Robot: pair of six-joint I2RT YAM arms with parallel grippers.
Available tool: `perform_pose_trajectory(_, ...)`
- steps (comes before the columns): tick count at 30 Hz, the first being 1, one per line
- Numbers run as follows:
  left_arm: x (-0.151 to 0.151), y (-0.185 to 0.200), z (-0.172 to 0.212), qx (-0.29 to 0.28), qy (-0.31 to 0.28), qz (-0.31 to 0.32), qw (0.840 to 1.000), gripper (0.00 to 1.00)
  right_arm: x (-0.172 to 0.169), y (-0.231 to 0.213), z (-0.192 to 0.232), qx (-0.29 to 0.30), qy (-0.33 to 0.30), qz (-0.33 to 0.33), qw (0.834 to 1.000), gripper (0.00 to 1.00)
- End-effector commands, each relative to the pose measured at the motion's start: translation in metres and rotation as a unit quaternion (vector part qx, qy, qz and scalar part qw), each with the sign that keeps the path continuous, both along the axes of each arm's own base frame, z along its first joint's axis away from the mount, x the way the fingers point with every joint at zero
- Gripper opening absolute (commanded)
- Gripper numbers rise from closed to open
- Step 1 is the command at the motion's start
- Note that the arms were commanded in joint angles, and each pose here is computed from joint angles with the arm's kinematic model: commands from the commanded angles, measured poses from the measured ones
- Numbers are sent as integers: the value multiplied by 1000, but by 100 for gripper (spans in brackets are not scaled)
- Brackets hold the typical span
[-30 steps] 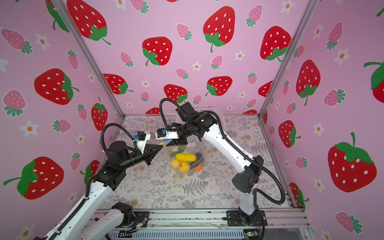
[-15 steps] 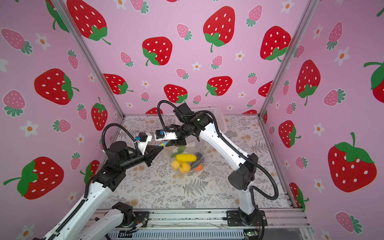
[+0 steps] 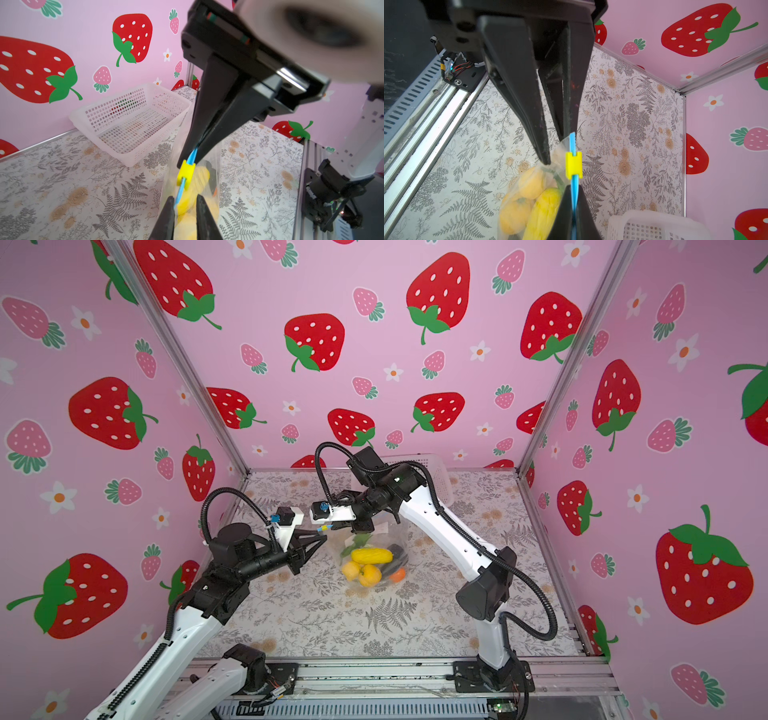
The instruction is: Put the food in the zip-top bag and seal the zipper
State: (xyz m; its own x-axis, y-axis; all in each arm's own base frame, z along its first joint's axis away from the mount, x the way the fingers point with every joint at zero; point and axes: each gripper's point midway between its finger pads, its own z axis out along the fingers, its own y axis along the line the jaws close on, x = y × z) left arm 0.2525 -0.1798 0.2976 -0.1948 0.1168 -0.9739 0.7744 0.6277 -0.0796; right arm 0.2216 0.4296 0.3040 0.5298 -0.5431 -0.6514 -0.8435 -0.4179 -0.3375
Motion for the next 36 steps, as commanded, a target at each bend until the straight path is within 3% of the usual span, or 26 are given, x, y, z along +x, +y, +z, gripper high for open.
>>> perform_pose_trajectory(1, -3, 0, 29, 7, -51, -5, 999, 26, -8, -5, 9, 3, -3, 15, 1000, 6)
perform_pose_trajectory(5, -1, -1, 34, 15, -60, -8, 998, 24, -7, -5, 10, 7, 1, 14, 1000, 6)
perform_pose_trajectory(11, 0, -2, 36, 16, -61, -12, 998, 13, -5, -6, 11, 8, 1, 11, 1000, 6)
perform_pose_trajectory(22, -4, -1, 38, 14, -63, -12, 998, 10, -3, -7, 11, 9, 3, 10, 1000, 6)
perform_pose_trajectory(27, -5, -1, 39, 14, -64, -15, 998, 2, -3, -7, 11, 7, 5, 7, 1000, 6)
perform_pose_trajectory(36, -7, -2, 39, 15, -64, -19, 998, 2, 0, -8, 10, 4, 3, 0, 1000, 6)
